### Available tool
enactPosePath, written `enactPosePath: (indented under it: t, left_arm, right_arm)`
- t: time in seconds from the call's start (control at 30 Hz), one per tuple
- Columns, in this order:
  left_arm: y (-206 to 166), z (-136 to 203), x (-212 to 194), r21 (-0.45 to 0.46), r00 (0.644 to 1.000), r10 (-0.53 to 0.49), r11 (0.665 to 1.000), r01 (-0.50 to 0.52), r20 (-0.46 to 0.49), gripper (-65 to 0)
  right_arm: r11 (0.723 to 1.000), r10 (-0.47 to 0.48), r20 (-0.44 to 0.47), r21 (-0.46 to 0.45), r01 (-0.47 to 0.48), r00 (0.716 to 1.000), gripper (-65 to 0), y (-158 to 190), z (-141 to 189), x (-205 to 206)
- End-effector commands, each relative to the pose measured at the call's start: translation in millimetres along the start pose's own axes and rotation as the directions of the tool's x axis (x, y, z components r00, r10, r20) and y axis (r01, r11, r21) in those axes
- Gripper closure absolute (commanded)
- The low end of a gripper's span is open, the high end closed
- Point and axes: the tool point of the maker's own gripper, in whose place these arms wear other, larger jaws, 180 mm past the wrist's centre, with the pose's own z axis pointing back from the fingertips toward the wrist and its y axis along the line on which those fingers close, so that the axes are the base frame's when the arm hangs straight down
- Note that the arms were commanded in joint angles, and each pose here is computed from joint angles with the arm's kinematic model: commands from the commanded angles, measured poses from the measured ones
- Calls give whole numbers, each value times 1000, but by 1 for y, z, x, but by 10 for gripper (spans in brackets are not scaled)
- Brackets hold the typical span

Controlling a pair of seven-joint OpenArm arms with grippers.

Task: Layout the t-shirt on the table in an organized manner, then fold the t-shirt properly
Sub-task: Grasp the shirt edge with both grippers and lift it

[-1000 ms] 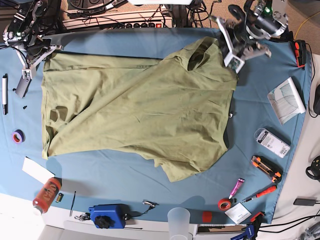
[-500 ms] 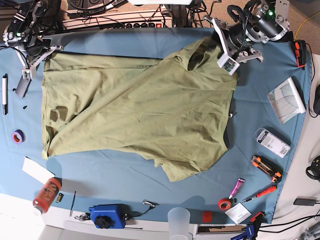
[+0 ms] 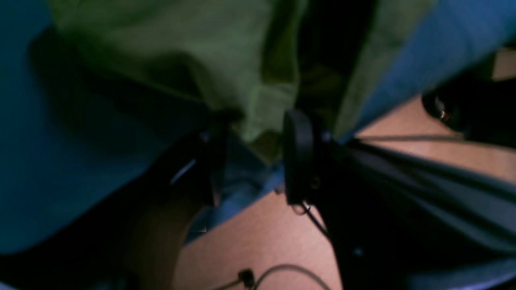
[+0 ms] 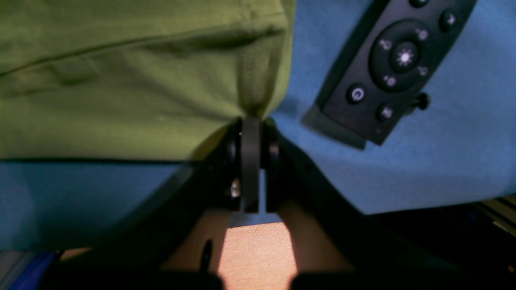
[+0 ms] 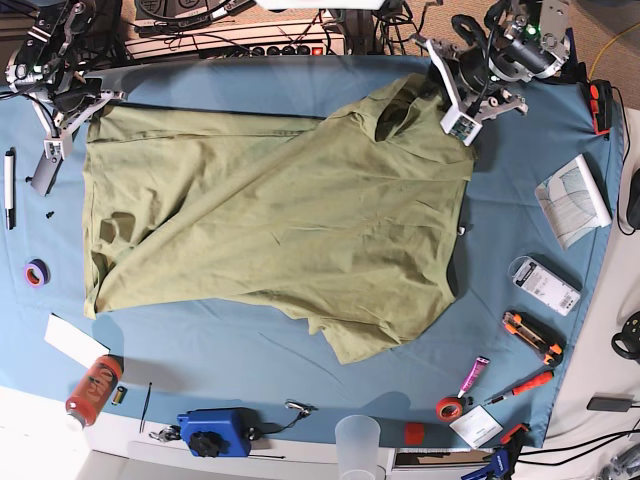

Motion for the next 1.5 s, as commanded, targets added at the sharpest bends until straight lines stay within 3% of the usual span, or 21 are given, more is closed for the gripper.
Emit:
enactPosePath:
  t: [0.0, 0.13, 0.17, 0.3, 0.73, 0.97, 1.2, 1.33, 1.47]
  left_arm:
    - [-4, 1, 7, -13, 999, 8, 1000, -7, 36, -246]
    - [-1, -1, 7, 14, 997, 70, 997, -71, 37, -239]
    - [2, 0, 6, 28, 996, 87, 996, -88, 35, -212]
    - [18, 0, 4, 116, 994, 105, 987, -108, 28, 0]
    - [40, 9, 6, 241, 999, 25, 970, -18, -27, 0]
    - [38, 30, 31, 278, 999, 6, 960, -19, 47, 0]
    - [40, 33, 15, 309, 1000, 9, 951, -8, 0, 0]
    - [46, 37, 3, 351, 998, 2, 936, 17, -55, 0]
    - [51, 38, 3, 377, 999, 24, 926, -5, -46, 0]
  right_arm:
    - [1000, 13, -9, -28, -13, 1000, 0, -8, 3, 1]
    - [999, 13, -9, -29, -13, 1000, 0, -8, 3, 0]
    - [999, 14, -9, -30, -15, 1000, 0, -8, 3, 1]
    - [999, 21, 0, -36, -21, 1000, 0, -11, 4, 5]
    - [999, 50, 126, -5, -50, 991, 0, -3, 6, 51]
    - [994, 55, 244, 74, -75, 968, 0, 17, 20, 82]
    - [992, 118, 369, -16, -121, 922, 0, 13, 61, 113]
    - [996, 89, 445, -67, -67, 891, 0, -8, 89, 123]
    - [996, 42, 485, -84, -1, 874, 0, -30, 106, 121]
